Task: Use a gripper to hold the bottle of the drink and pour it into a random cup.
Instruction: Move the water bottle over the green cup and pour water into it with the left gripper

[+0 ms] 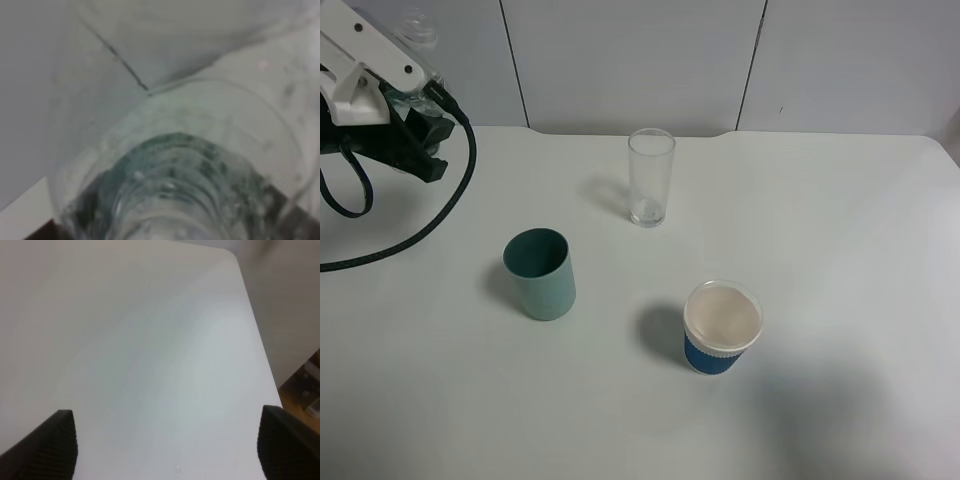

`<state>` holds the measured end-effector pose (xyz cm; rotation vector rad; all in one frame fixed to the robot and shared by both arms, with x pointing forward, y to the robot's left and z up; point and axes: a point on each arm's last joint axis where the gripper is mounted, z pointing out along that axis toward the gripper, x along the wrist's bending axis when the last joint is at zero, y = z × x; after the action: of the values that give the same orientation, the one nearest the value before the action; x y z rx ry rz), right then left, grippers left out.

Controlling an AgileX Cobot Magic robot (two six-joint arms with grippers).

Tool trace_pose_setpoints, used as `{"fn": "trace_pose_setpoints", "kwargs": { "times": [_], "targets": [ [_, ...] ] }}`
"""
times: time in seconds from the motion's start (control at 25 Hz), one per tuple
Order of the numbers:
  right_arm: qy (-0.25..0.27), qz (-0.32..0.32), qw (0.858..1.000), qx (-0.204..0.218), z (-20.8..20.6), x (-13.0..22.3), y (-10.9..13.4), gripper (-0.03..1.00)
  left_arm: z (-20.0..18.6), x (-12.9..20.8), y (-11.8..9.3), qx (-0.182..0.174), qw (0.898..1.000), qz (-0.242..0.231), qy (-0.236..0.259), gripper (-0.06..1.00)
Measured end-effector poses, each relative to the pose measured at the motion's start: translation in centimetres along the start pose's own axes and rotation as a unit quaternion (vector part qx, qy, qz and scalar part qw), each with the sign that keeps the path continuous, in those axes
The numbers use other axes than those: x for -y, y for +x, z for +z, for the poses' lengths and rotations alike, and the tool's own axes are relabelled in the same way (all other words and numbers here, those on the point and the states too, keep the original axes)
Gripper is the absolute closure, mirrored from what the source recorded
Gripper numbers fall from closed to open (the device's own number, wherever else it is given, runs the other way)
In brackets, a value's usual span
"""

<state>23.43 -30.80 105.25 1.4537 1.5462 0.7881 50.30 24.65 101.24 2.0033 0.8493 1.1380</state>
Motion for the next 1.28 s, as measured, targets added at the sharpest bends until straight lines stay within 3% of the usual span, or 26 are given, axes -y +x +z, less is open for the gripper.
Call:
{"fn": "trace_pose_setpoints", "kwargs": {
  "times": [0.36,0.64,0.92,1.28],
  "targets": [
    [0.0,0.0,1.0,0.0,0.0,0.0,0.0,0.23,-0.5,2.0,-0.9,-0.006,0.997,0.076,0.017,0.45],
    [0.0,0.0,1.0,0.0,0.0,0.0,0.0,0.23,-0.9,3.1,-1.6,-0.012,0.988,0.151,0.01,0.45],
    [0.0,0.0,1.0,0.0,0.0,0.0,0.0,0.23,-1.1,2.8,-2.9,-0.01,0.974,0.228,-0.01,0.45],
    [0.0,0.0,1.0,0.0,0.0,0.0,0.0,0.23,-1.2,2.7,-4.2,-0.002,0.951,0.308,-0.002,0.45]
  ]
}}
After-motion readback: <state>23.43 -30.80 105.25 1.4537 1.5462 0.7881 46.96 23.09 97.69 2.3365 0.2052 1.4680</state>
